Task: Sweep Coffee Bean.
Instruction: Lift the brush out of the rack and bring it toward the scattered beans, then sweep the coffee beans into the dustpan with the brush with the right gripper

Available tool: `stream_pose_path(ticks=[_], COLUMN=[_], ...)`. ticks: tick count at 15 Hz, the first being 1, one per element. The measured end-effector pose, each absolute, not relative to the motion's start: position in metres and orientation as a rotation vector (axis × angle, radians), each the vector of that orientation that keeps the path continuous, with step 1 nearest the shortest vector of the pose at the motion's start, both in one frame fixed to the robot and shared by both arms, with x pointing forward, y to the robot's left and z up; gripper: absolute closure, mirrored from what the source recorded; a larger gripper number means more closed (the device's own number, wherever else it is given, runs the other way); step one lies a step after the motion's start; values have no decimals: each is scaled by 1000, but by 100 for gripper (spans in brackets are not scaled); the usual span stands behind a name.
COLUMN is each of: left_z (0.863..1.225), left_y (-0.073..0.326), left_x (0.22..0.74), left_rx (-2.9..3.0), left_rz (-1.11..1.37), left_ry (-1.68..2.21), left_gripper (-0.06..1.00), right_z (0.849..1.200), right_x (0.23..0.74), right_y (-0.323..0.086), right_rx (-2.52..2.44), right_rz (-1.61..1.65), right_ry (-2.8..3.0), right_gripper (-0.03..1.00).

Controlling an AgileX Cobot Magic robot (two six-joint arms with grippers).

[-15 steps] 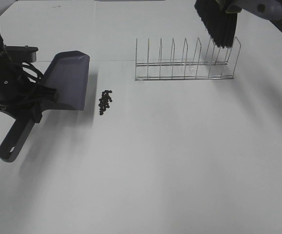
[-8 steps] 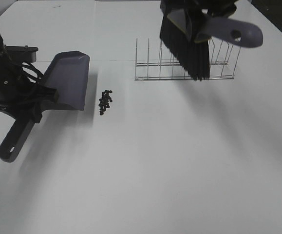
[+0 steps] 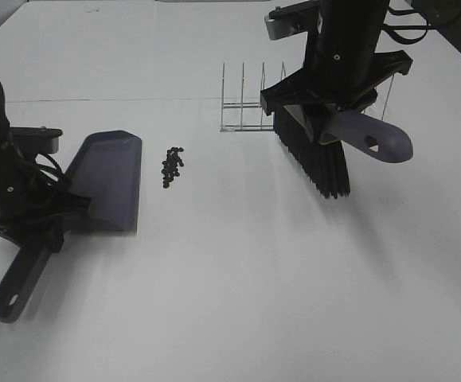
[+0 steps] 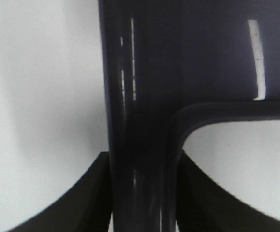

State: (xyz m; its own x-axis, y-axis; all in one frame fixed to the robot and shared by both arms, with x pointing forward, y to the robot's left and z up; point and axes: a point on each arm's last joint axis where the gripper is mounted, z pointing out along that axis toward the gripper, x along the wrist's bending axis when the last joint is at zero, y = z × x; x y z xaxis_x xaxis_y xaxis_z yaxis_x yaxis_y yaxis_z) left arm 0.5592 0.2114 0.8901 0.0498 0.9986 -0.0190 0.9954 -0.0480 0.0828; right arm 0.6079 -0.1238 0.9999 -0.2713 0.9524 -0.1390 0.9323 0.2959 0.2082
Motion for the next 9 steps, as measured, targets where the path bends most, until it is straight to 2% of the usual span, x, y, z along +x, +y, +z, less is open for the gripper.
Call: stream_pose_path(ticks=[3, 9], left_z=[872, 867], left_y=[199, 198], left_x=[556, 558], left_rx=[2260, 2274], left_rz=[96, 112], left_ry=[2128, 2139], left_gripper=[59, 59], right_z=[978, 931], right_x=[613, 620], right_y=[-121, -111], right_rx=[1754, 1734], right_rz=[81, -21], right_ry=[2334, 2384], right_gripper=[65, 65])
